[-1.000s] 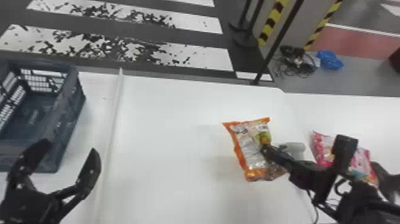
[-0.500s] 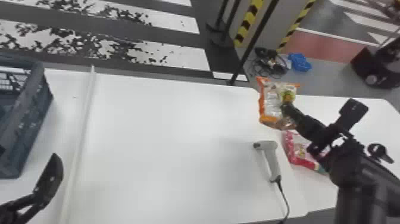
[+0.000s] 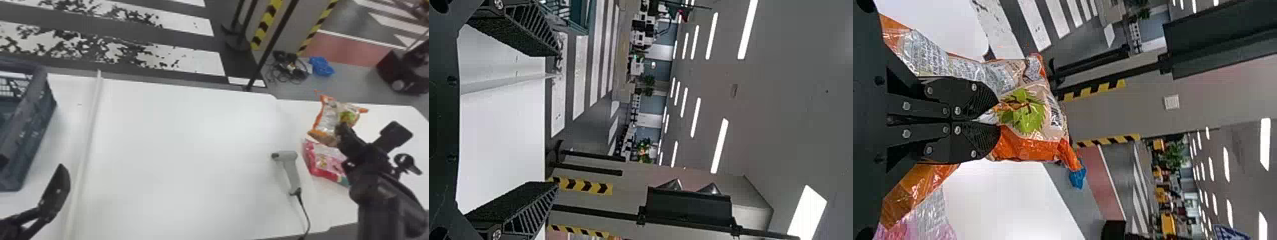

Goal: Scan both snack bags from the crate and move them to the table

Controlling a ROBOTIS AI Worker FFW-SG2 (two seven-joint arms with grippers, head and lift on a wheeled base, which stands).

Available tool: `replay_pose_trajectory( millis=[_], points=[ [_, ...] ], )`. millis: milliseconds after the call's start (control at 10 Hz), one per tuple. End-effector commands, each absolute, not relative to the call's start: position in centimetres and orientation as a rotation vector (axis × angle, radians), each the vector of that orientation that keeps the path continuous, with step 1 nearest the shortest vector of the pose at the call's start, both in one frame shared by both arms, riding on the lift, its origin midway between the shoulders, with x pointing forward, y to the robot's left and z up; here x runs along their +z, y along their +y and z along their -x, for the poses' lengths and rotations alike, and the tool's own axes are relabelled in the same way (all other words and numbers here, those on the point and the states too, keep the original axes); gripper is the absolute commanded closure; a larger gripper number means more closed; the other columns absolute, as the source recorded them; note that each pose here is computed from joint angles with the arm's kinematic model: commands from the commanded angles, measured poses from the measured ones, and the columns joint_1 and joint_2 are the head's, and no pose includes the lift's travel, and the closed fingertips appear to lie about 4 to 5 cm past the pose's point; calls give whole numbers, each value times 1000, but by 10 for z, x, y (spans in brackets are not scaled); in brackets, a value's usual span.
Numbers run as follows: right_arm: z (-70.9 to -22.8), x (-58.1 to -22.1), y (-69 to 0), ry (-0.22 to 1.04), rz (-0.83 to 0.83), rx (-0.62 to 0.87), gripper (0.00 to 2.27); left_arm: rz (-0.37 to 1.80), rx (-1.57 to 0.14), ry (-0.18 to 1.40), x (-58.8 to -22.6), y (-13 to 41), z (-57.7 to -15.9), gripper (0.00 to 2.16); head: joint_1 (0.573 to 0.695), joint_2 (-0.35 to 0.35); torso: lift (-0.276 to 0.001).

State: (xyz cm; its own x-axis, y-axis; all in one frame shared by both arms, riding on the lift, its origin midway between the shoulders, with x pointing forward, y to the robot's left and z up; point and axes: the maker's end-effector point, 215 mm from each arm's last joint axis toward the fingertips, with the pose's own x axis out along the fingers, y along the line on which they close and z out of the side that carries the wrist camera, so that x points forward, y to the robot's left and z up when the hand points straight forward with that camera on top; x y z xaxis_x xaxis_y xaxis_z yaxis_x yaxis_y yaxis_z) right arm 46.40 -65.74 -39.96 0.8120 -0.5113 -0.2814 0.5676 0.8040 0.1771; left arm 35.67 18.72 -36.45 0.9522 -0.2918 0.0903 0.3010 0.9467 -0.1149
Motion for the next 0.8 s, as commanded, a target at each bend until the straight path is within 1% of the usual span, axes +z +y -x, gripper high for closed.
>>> replay_pose_trajectory(
  millis=[0,100,200,300,400,500,600,700],
  points=[
    [-452,-425,-679,234,-257,-662,2246,131,-305,-74,-364,185,-357,66,695,-350,-87],
    [-440,-449,-696,275,-256,-738,2243,130,-304,-75,-363,186,-357,66,695,-350,-87],
    [-430,-471,-704,328,-263,-760,2236,129,-305,-81,-361,186,-358,66,695,-350,-87],
    [-417,-491,-710,375,-262,-790,2017,131,-307,-85,-359,186,-359,66,695,-350,-87],
    [-412,-499,-712,390,-249,-797,1298,135,-313,-87,-359,182,-360,66,695,-350,-87],
    [-412,-504,-708,405,-239,-783,87,139,-319,-90,-358,178,-361,66,695,-350,-87],
    [-413,-504,-707,399,-236,-775,-1,140,-323,-93,-357,175,-361,66,695,-350,-87],
    [-414,-506,-702,403,-231,-763,9,141,-326,-91,-357,174,-361,66,695,-350,-87]
  ],
)
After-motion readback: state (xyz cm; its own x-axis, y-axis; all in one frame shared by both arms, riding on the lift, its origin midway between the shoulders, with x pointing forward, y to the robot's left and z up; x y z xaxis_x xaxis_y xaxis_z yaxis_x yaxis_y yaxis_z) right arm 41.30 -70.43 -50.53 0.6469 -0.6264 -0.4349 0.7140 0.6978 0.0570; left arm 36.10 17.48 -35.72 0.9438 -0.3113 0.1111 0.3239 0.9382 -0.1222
